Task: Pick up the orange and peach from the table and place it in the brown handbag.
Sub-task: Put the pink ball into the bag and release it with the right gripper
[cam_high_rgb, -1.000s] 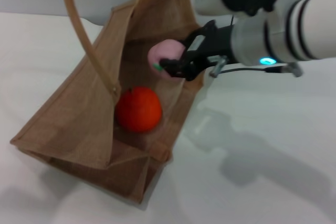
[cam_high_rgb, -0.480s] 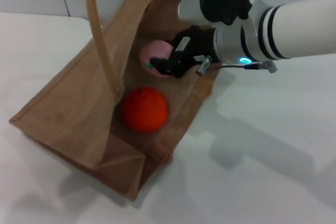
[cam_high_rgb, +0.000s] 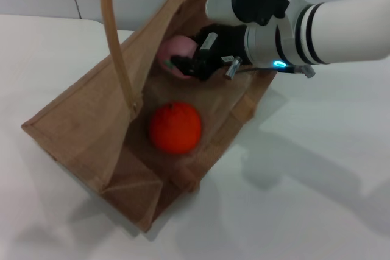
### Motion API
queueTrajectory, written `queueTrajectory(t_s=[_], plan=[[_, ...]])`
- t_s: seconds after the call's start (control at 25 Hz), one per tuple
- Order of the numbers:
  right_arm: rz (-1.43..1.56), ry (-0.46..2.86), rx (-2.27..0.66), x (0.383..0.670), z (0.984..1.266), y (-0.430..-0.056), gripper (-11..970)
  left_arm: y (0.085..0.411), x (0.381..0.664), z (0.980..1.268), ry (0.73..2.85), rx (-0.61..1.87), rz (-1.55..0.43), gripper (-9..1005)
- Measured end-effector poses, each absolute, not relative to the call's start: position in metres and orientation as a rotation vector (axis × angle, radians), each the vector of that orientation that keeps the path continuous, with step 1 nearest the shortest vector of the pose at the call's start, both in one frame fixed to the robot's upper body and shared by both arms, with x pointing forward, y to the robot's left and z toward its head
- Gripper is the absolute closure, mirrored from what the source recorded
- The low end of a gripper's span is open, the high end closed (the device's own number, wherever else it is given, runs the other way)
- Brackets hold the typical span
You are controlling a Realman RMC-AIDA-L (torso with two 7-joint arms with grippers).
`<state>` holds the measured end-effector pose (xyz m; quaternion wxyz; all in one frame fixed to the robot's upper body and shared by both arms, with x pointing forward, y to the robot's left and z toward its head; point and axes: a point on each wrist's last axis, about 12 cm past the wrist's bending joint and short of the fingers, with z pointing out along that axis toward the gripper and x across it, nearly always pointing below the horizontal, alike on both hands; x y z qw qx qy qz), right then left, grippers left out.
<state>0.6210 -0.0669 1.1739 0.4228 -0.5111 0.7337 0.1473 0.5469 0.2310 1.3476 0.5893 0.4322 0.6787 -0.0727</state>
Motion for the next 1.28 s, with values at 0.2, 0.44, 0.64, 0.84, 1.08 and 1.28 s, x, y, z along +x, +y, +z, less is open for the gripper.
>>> queueTrajectory(t_s=[0.2,0.44,0.64,0.84,1.08,1.28], plan=[[0.351,1.859,-1.263,0.626,1.168,-0.07,464,0.231,0.547,1.348,1.58,1.007,-0.172,834],[0.349,1.873,-1.25,0.628,1.165,-0.072,370,0.23,0.546,1.345,1.584,1.014,-0.172,827],[0.352,1.872,-1.231,0.629,1.166,-0.072,212,0.231,0.546,1.344,1.586,1.01,-0.171,821],[0.381,1.882,-1.23,0.627,1.166,-0.07,181,0.235,0.548,1.343,1.6,0.993,-0.163,815],[0.443,1.975,-1.263,0.62,1.172,-0.087,186,0.259,0.556,1.331,1.662,0.899,-0.154,808],[0.39,2.087,-1.173,0.617,1.181,-0.14,186,0.272,0.56,1.321,1.693,0.847,-0.147,802]])
